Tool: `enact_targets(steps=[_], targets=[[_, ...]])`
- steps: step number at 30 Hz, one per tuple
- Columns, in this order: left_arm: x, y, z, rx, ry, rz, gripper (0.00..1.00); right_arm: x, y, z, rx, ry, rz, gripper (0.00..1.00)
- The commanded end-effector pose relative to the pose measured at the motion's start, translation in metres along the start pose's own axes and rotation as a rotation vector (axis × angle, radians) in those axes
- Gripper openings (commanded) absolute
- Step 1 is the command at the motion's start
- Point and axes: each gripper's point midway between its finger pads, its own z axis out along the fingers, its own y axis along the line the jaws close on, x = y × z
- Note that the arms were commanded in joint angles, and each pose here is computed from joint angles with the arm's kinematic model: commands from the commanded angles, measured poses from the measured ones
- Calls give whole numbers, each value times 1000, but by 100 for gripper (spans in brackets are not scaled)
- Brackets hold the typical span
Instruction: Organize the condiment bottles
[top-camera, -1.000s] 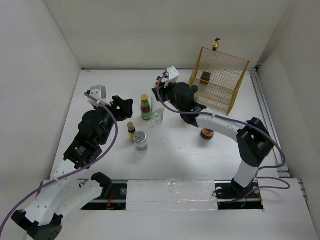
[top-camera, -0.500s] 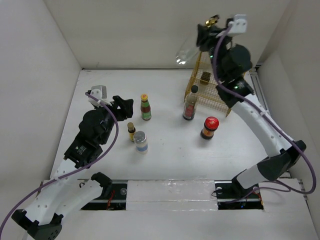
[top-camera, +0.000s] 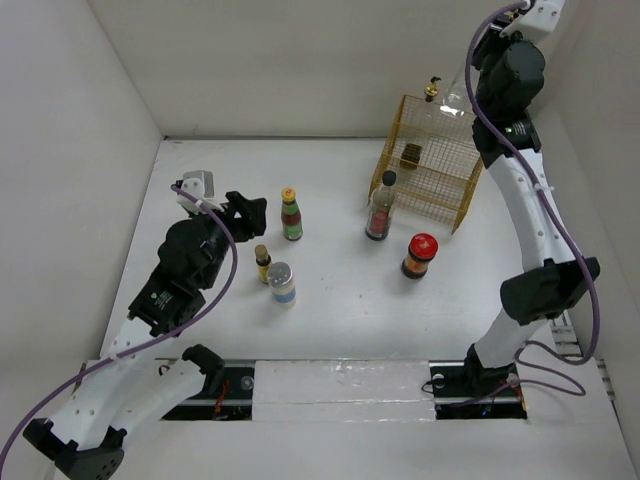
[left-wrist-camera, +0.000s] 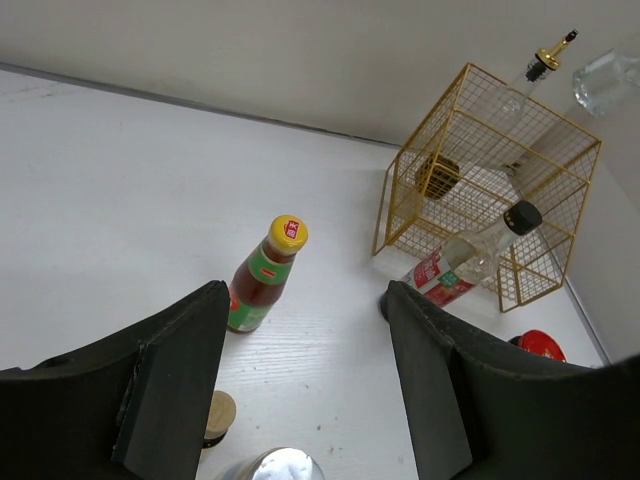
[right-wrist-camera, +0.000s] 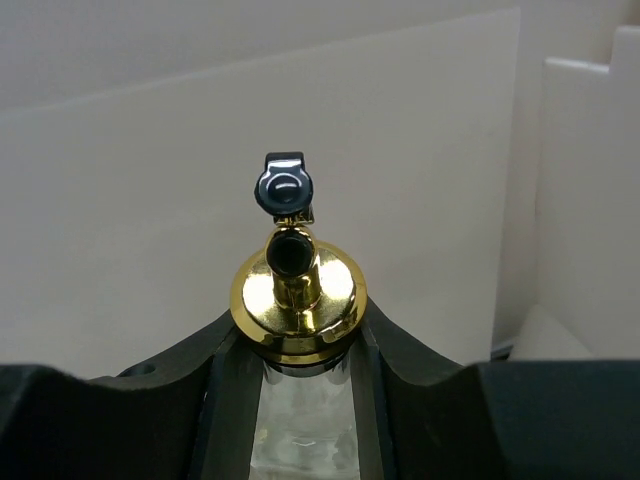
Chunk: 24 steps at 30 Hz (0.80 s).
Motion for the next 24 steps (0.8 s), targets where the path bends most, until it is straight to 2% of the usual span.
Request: enact_targets(steps=[1, 10, 20, 24], targets=[[-9, -4, 2, 13, -32, 3, 60, -61, -3, 7, -19, -156, 76, 15], [-7, -3, 4, 1, -28, 6, 60, -12, -8, 36, -8, -90, 23, 15], [-5, -1, 7, -11, -24, 9, 60, 18, -9, 51, 2, -54, 3, 15], [-2, -1, 9, -14, -16, 12, 60, 49, -9, 54, 4, -2, -20, 15]])
